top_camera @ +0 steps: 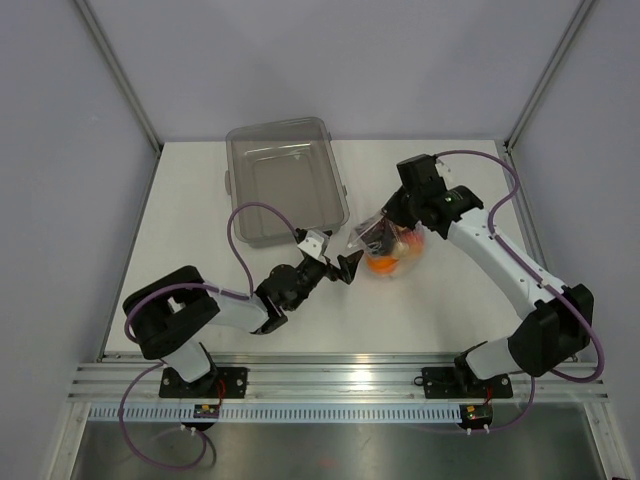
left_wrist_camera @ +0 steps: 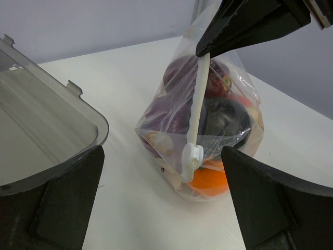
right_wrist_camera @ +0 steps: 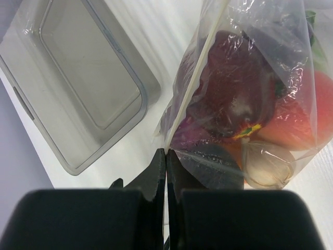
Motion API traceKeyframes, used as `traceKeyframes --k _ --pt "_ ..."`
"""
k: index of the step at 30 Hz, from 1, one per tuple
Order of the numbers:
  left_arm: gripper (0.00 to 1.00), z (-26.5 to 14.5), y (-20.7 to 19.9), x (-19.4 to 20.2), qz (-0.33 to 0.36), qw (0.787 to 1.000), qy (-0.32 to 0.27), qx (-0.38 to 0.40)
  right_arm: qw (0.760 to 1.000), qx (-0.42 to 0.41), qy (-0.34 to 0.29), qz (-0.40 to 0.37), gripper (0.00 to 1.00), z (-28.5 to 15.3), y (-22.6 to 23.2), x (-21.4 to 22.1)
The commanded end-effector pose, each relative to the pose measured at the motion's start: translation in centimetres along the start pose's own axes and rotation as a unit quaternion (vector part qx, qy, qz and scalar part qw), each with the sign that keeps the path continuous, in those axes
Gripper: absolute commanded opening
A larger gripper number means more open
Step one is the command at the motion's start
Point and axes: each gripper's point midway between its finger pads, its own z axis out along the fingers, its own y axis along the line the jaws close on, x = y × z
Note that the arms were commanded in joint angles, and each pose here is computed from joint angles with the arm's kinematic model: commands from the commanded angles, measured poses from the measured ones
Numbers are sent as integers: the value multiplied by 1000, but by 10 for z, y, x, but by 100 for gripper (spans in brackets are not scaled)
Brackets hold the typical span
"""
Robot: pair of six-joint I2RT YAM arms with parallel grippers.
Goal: Open the zip-top bag and remove the fake food
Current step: Pick up the zipper food storage bag at the center of the board.
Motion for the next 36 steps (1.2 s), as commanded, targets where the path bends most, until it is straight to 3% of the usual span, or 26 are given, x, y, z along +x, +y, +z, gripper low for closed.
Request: traceKeyframes --k 1,12,22,26,33,36 --pt "99 1 -6 -79 -54 988 -146 4 998 -61 -16 12 0 -23 24 -10" --pt "98 3 -11 -82 -55 987 -153 18 995 -95 9 17 0 -31 32 1" --pt "48 -5 -17 -101 -56 983 -169 38 990 -135 29 24 0 -45 41 8" --pt "23 -8 -21 -110 -53 983 -171 48 990 -138 31 24 0 -47 40 9" --pt "0 -13 -19 -128 -38 984 -169 44 992 -124 22 6 0 -43 33 8" --pt "0 -13 -19 -131 -26 986 -160 41 993 -120 21 -6 2 -39 30 9"
